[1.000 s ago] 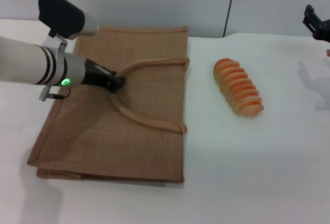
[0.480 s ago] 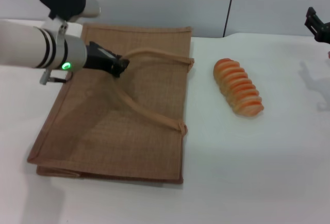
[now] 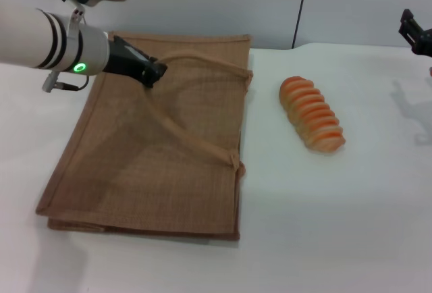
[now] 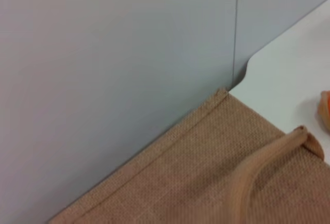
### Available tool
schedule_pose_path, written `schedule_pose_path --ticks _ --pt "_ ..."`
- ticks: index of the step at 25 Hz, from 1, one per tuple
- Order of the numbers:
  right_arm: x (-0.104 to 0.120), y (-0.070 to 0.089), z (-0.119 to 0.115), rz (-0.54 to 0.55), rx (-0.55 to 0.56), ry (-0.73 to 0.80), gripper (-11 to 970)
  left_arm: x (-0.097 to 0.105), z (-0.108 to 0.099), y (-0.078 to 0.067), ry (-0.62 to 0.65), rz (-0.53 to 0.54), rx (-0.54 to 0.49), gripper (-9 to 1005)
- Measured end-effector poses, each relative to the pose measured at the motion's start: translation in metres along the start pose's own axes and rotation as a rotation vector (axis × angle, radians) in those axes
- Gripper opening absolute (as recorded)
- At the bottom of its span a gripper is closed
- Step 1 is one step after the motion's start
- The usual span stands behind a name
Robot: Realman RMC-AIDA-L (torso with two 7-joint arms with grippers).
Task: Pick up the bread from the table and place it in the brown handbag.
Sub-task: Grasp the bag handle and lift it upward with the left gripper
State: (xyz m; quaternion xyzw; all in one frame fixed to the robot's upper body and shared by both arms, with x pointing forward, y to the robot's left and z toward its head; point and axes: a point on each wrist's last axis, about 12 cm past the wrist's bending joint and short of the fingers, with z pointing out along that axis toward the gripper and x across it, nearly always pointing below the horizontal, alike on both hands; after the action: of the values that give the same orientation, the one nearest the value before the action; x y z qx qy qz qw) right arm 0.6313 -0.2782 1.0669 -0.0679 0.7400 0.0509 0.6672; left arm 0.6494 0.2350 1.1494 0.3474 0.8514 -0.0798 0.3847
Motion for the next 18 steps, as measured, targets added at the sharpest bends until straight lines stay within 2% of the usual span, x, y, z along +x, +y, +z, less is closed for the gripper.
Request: schedule_pose_path --ticks 11,18 --pt "0.000 0.000 0.000 -0.002 -0.002 0.001 740 -0.007 -0.003 0.001 -0.003 -0.037 -0.003 126" --pt "0.002 0.004 0.000 -0.016 -0.019 0.009 741 -0.030 -0.033 0.011 -0.041 -0.021 -0.020 126"
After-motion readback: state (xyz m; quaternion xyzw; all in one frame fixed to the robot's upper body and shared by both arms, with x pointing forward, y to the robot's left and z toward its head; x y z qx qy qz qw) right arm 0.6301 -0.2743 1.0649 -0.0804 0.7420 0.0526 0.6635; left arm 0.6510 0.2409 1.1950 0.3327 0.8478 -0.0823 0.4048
